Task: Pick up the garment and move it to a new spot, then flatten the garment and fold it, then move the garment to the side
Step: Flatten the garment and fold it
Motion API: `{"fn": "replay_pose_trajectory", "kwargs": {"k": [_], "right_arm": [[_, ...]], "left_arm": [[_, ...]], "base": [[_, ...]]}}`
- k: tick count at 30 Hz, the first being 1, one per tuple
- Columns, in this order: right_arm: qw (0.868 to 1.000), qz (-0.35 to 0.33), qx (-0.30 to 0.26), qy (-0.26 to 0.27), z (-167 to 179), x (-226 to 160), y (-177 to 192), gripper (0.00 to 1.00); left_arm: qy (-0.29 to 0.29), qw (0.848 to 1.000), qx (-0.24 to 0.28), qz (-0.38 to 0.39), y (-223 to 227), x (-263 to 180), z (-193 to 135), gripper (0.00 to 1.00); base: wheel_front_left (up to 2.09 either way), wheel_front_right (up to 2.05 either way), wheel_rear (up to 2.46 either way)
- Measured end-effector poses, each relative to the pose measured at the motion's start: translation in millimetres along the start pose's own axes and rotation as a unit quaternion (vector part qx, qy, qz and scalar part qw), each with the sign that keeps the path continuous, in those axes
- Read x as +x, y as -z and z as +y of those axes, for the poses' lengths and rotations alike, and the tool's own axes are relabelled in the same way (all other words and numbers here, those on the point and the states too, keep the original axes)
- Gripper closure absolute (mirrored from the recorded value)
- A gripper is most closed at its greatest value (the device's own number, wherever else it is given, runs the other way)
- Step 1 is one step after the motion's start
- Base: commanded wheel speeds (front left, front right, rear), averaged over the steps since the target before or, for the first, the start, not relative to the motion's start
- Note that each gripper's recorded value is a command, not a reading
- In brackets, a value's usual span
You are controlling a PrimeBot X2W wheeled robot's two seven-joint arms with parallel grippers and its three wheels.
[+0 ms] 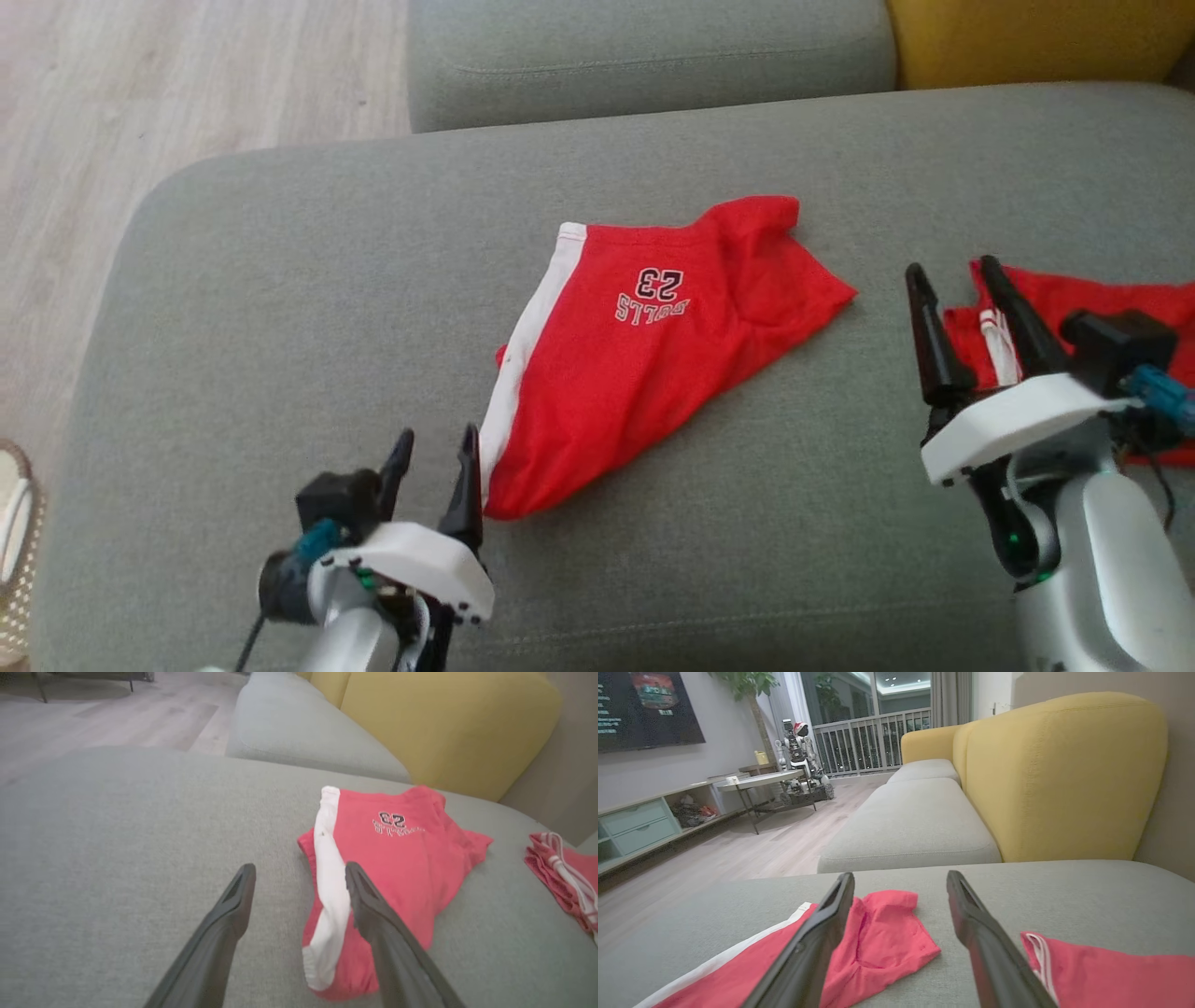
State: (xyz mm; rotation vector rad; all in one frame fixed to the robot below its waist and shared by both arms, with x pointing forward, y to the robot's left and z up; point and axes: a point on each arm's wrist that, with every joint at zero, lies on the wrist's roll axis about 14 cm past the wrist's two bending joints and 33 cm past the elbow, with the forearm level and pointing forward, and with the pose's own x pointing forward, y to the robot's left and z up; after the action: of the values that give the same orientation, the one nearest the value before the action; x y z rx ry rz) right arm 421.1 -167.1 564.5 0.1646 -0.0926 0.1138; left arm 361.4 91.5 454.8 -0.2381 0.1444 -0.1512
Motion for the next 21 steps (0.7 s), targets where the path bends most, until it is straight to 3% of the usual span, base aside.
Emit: {"fn": "replay_pose_trajectory", "kwargs": {"k": [4, 11, 17, 21], "right_arm": [[1.000, 0.011, -0.002, -0.022, 15.8, 6.3, 5.3, 0.00], [0.992, 0.068, -0.041, -0.095, 66.3, 34.1, 30.5, 0.00], [0.980, 0.095, -0.081, -0.153, 101.8, 78.1, 35.4, 0.00], [0.967, 0.153, -0.093, -0.183, 121.4, 109.9, 62.9, 0.00]], "left_arm": [[-0.016, 0.999, -0.014, -0.040, -24.3, -2.0, 8.2, 0.00], [-0.041, 0.998, -0.027, -0.050, -26.9, -13.2, 23.4, 0.00], [-0.057, 0.997, -0.030, -0.041, -21.0, -18.1, 34.0, 0.00], [-0.069, 0.996, -0.035, -0.037, -19.6, -16.3, 42.1, 0.00]], "base": [[0.00, 0.00, 0.00], [0.00, 0.00, 0.00], [0.00, 0.00, 0.00], [0.00, 0.00, 0.00]]}}
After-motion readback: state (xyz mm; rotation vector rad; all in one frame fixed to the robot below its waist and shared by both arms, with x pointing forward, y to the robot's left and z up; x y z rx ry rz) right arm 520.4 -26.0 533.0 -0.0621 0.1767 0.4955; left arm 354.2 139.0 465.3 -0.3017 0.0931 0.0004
